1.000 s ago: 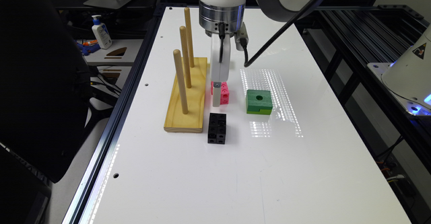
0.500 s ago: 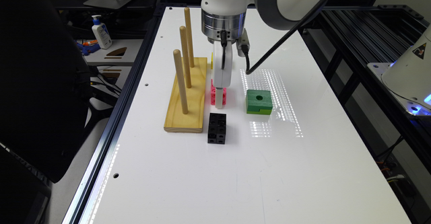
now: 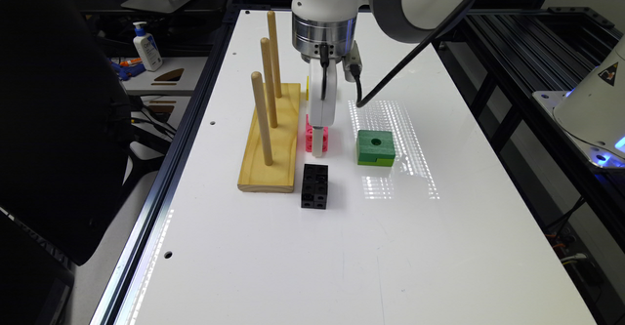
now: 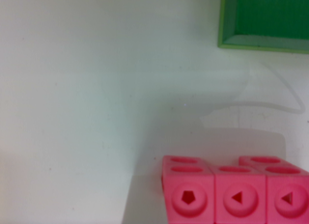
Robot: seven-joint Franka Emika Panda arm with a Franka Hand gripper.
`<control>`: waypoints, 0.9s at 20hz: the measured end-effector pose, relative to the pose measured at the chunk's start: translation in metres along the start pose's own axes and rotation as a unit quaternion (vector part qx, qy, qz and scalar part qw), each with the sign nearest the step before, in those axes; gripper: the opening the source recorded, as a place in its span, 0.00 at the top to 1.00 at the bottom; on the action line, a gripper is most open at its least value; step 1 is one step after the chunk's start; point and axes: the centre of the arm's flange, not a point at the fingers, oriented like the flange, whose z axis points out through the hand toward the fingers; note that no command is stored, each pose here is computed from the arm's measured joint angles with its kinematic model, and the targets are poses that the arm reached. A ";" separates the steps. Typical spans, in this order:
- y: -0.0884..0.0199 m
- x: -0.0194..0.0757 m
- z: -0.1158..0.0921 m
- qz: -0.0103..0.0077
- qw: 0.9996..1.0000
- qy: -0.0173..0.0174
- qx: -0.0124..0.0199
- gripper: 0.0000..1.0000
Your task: Pick up pink block.
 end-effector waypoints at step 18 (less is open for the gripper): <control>-0.004 -0.0004 -0.099 -0.004 1.000 0.008 -0.003 1.00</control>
